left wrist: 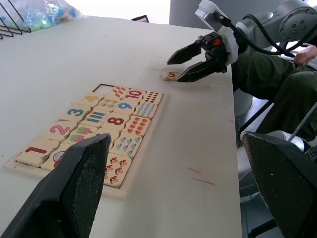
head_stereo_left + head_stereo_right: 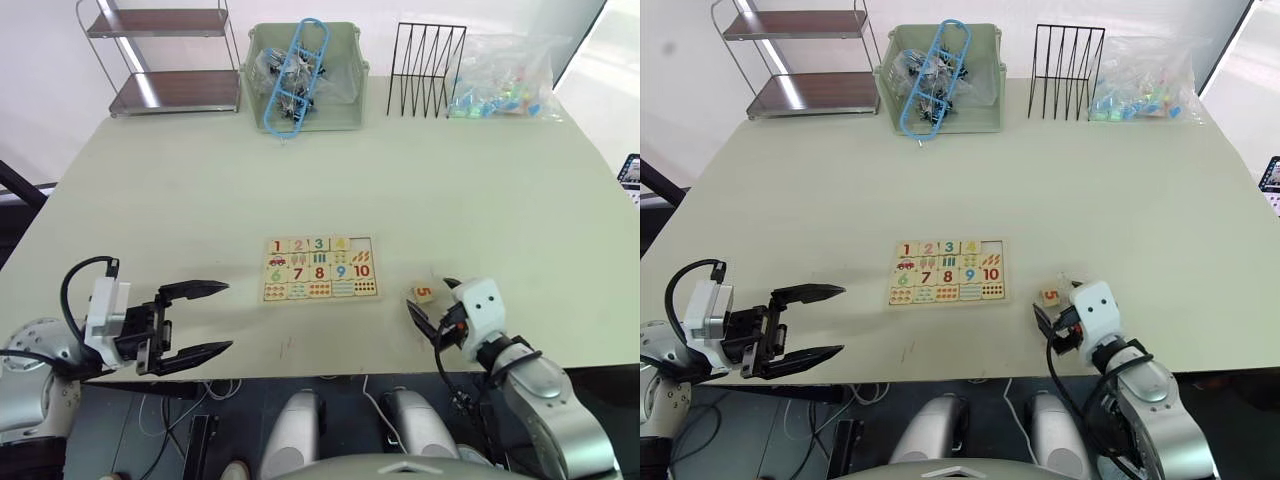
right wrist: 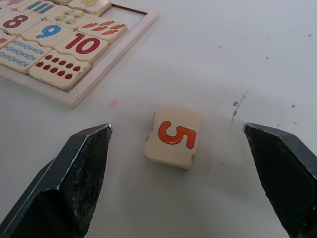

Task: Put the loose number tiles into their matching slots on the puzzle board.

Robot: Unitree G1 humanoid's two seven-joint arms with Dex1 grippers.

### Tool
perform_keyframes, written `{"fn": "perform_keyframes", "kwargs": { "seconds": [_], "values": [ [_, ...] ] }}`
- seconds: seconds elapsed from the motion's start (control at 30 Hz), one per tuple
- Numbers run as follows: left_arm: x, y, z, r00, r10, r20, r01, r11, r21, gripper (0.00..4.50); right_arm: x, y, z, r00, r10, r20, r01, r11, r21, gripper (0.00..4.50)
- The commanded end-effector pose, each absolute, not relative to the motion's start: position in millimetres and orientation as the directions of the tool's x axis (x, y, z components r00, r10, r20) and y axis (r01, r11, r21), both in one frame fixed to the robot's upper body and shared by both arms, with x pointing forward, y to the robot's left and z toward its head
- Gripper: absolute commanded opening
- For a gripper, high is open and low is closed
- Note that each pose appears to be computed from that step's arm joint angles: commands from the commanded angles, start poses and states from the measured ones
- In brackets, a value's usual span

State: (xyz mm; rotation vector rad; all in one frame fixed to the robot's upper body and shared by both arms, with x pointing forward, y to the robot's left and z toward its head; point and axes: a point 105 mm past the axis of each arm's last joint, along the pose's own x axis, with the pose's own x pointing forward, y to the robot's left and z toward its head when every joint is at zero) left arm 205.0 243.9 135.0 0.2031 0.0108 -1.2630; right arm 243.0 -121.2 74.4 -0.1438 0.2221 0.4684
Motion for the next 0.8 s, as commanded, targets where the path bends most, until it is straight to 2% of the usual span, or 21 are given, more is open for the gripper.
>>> {"fn": "perform_keyframes", "kwargs": {
  "seconds": [0.03,0.2,0.4,0.47,0.5,0.53,0.57,0.63,0.7,0.8],
  "values": [
    [202.7,246.1,140.7,0.29,-0.948,-0.132,0.949,0.267,0.168,4.5,242.1,-116.3,84.3,0.885,0.413,-0.216,-0.441,0.892,-0.101,4.43],
    [203.3,246.4,142.0,0.292,-0.947,-0.132,0.948,0.268,0.171,4.5,243.8,-121.9,74.8,0.914,0.305,-0.268,-0.329,0.943,-0.049,4.43],
    [203.9,245.7,142.7,0.293,-0.947,-0.13,0.948,0.269,0.172,4.5,241.5,-124.5,70.8,0.917,0.25,-0.31,-0.278,0.959,-0.048,4.43],
    [203.9,245.4,142.6,0.292,-0.948,-0.129,0.948,0.269,0.171,4.5,241.1,-124.8,70.7,0.917,0.245,-0.316,-0.274,0.961,-0.049,3.91],
    [203.8,245.2,142.4,0.292,-0.948,-0.128,0.948,0.269,0.171,4.5,241.0,-125.1,70.6,0.917,0.242,-0.318,-0.271,0.961,-0.05,3.83],
    [203.8,245.0,142.2,0.292,-0.948,-0.128,0.948,0.269,0.17,4.5,240.9,-125.0,70.8,0.917,0.242,-0.319,-0.271,0.961,-0.051,3.11],
    [203.8,244.9,142.1,0.291,-0.948,-0.127,0.948,0.269,0.17,4.5,240.9,-124.5,70.8,0.915,0.246,-0.32,-0.276,0.96,-0.051,2.82],
    [204.0,244.7,141.9,0.292,-0.948,-0.127,0.948,0.269,0.169,4.5,241.3,-123.4,70.7,0.911,0.257,-0.322,-0.286,0.957,-0.045,1.74],
    [204.3,244.4,142.0,0.292,-0.948,-0.126,0.948,0.269,0.169,4.5,241.8,-122.8,70.7,0.908,0.265,-0.323,-0.294,0.955,-0.041,0.95],
    [204.3,244.2,141.8,0.293,-0.948,-0.125,0.948,0.27,0.17,4.5,242.9,-121.4,71.1,0.904,0.282,-0.322,-0.311,0.949,-0.043,0.88]
  ]
}}
